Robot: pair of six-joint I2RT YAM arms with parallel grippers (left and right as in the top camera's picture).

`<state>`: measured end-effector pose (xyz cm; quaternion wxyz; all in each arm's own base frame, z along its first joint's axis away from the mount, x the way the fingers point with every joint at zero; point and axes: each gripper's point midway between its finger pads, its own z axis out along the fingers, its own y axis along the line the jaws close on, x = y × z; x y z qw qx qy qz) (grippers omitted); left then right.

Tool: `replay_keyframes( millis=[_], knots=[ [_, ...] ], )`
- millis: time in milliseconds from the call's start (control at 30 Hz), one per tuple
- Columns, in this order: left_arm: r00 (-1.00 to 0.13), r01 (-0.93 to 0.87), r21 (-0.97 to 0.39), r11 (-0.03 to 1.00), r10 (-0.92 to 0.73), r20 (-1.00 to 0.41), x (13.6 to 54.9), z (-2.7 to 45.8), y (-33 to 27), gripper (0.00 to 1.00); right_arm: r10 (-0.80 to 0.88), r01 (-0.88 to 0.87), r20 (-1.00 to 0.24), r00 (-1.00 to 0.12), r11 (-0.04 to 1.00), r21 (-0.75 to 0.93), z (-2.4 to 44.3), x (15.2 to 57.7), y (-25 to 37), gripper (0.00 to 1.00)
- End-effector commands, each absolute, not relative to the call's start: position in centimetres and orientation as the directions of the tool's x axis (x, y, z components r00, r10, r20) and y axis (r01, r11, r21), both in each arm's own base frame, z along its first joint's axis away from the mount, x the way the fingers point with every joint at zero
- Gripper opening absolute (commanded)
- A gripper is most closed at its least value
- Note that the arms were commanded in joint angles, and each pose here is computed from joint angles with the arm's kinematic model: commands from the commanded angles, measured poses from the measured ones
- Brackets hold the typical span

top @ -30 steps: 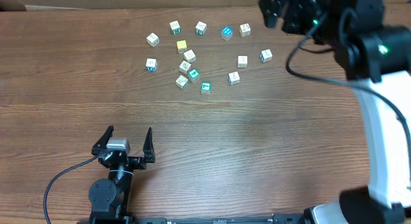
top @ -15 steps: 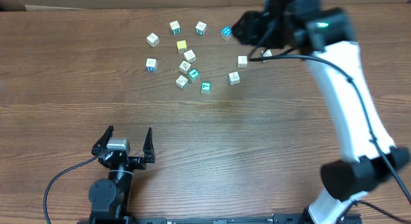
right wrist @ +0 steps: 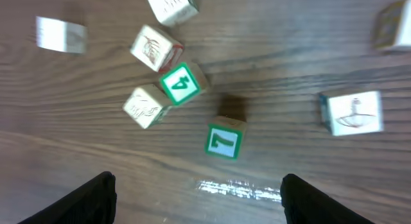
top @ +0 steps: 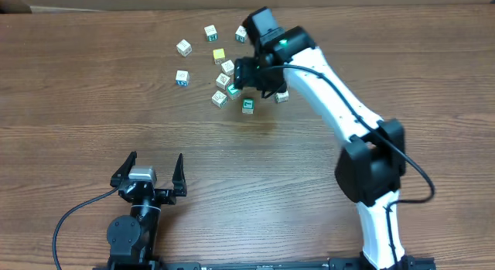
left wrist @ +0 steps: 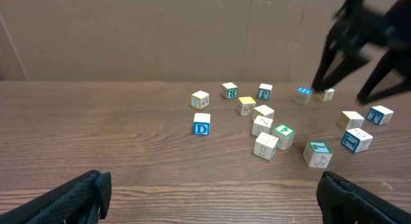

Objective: Form a circle
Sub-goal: 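Swing the right gripper up and over to the block cluster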

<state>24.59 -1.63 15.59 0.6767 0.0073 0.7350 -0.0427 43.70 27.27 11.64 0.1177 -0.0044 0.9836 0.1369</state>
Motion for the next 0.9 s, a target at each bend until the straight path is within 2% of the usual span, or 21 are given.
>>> replay_keyframes(
  millis=[0, 333, 533, 800, 867],
  knots=[
    [-0.08, 0.06, -0.038, 0.997, -0.033, -0.996, 24.6, 15.6, -1.4, 1.0, 0.034, -0.013, -0.198, -0.98, 0.972, 0.234, 8.6, 43.9, 27.6, 0.79],
    [-0.08, 0.06, -0.038, 0.997, -0.033, -0.996, 24.6, 15.6, -1.4, 1.0, 0.07, 0.045, -0.15, -0.986, 0.985, 0.169, 4.4, 44.0, 27.0, 0.74],
    [-0.08, 0.06, -0.038, 0.997, -0.033, -0.996, 24.6, 15.6, -1.4, 1.0, 0.061, 0.032, -0.159, -0.985, 0.984, 0.176, 4.0, 44.1, 27.6, 0.66],
    [-0.08, 0.06, -0.038, 0.997, -0.033, -0.996, 24.6, 15.6, -1.4, 1.0, 0.045, 0.016, -0.181, -0.982, 0.988, 0.156, 3.6, 43.8, 28.3, 0.64],
    [-0.08, 0.06, -0.038, 0.997, -0.033, -0.996, 24.6, 15.6, -1.4, 1.0, 0.04, 0.01, -0.186, -0.982, 0.987, 0.159, 3.3, 43.8, 28.6, 0.6]
  ],
)
